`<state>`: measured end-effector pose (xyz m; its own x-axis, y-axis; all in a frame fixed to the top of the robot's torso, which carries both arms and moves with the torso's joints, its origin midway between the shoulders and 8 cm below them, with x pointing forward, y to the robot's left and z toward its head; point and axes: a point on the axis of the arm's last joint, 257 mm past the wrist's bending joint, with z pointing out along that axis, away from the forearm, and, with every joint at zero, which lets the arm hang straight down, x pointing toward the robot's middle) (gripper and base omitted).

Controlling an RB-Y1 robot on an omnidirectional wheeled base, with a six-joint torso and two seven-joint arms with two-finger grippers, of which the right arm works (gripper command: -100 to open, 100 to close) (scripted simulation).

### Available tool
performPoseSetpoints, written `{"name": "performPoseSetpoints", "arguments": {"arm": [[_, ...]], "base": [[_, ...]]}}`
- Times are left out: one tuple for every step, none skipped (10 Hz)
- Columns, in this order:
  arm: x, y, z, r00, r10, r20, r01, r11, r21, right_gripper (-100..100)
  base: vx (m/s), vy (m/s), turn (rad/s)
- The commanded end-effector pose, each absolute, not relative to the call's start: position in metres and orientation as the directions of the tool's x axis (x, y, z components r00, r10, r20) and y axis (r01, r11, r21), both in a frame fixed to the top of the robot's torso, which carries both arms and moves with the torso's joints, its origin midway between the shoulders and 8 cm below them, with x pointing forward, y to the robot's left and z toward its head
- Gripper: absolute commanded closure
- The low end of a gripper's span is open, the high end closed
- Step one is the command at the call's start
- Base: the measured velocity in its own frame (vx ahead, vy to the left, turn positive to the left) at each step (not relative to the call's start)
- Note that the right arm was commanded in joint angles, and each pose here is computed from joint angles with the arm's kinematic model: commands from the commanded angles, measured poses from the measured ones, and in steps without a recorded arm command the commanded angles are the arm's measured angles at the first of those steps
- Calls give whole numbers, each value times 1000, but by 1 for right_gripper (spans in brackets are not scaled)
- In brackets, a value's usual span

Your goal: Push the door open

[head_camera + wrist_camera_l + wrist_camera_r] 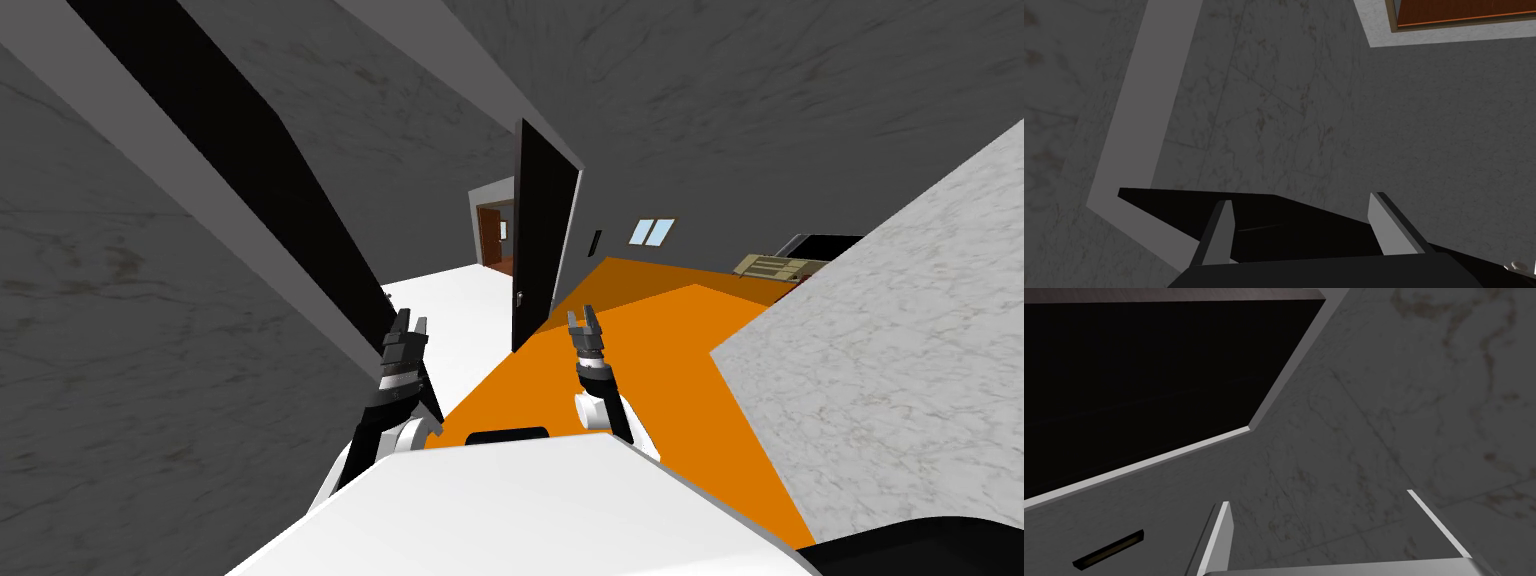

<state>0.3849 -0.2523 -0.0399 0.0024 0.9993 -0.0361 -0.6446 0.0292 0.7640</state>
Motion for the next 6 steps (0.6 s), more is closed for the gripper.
{"name": "performPoseSetpoints", "arguments": {"arm": [[392,-248,-52,-9,999,-36,-627,22,778,-100],[397,-246,-60,-16,999,-36,-616,18,787,-100],[401,-243,-67,-23,999,-35,-605,14,796,-100],[405,-240,-75,-30,999,-35,-594,10,804,-100],[408,-237,-82,-38,999,-36,-583,7,813,-100],[412,-234,-90,-45,998,-36,-571,4,821,-100]], "base": [[92,-68,64],[115,-62,58],[95,-70,62],[77,-76,73],[83,-70,64],[87,-80,60]]}}
